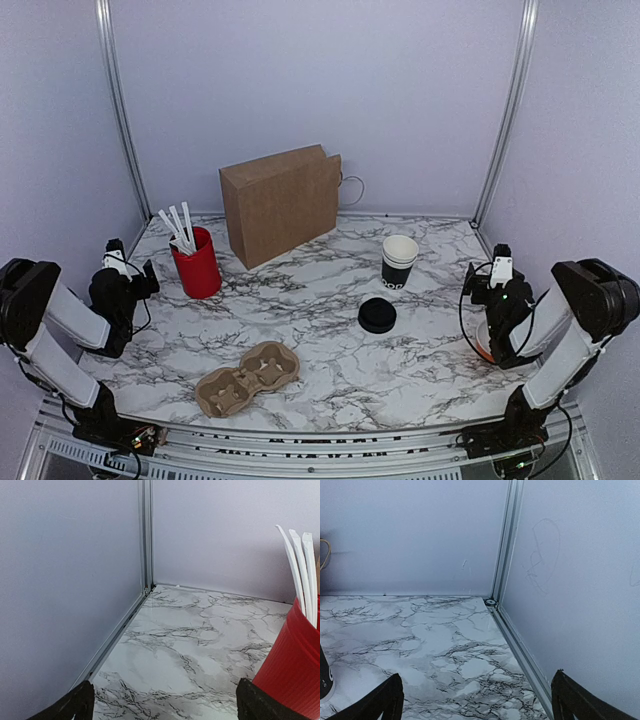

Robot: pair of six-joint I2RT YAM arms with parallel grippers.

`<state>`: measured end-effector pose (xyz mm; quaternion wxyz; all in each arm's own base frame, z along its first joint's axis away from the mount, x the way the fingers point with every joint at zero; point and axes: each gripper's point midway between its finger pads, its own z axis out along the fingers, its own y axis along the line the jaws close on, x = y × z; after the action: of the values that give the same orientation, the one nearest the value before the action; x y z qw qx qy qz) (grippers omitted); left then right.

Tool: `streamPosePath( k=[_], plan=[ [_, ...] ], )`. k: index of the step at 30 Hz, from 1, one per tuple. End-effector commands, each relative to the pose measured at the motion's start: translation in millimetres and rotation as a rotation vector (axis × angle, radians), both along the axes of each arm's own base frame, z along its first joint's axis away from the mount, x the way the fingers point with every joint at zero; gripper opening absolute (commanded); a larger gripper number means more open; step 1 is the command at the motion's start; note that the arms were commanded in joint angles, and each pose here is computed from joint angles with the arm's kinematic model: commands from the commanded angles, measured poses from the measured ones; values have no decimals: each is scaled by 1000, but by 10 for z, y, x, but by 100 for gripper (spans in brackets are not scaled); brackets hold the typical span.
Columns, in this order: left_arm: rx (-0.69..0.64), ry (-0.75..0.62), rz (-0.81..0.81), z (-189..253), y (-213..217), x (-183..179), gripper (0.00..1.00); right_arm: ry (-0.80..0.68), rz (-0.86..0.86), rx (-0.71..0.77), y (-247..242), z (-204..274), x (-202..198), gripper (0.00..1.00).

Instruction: Pack the takeout coffee

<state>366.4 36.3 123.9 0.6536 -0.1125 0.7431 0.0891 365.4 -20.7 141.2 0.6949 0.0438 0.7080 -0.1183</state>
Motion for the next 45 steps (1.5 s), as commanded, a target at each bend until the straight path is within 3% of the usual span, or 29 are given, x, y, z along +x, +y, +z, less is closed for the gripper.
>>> streamPosePath(
  k=[1,18,24,28,34,36,39,45],
  plan=[
    [-1,-13,0,48,9,40,99,-25,-11,12,-26,80,45,100],
    [-5,-14,-3,45,16,40,99,-27,-12,12,-26,82,42,100],
    [30,3,27,316,-19,42,99,-36,-16,11,-35,104,29,100],
    [-161,6,112,735,41,65,99,-55,0,-14,25,241,11,100],
    [-295,63,-141,1252,-410,-30,99,-62,151,-112,663,771,72,100],
    [-307,103,-202,1328,-537,-132,99,-68,291,-70,978,1073,72,100],
    [-308,123,-350,1513,-846,-290,99,36,426,24,1290,1297,95,100],
    [-267,251,-508,1738,-1338,-527,99,116,439,179,1468,1760,45,100]
  ],
)
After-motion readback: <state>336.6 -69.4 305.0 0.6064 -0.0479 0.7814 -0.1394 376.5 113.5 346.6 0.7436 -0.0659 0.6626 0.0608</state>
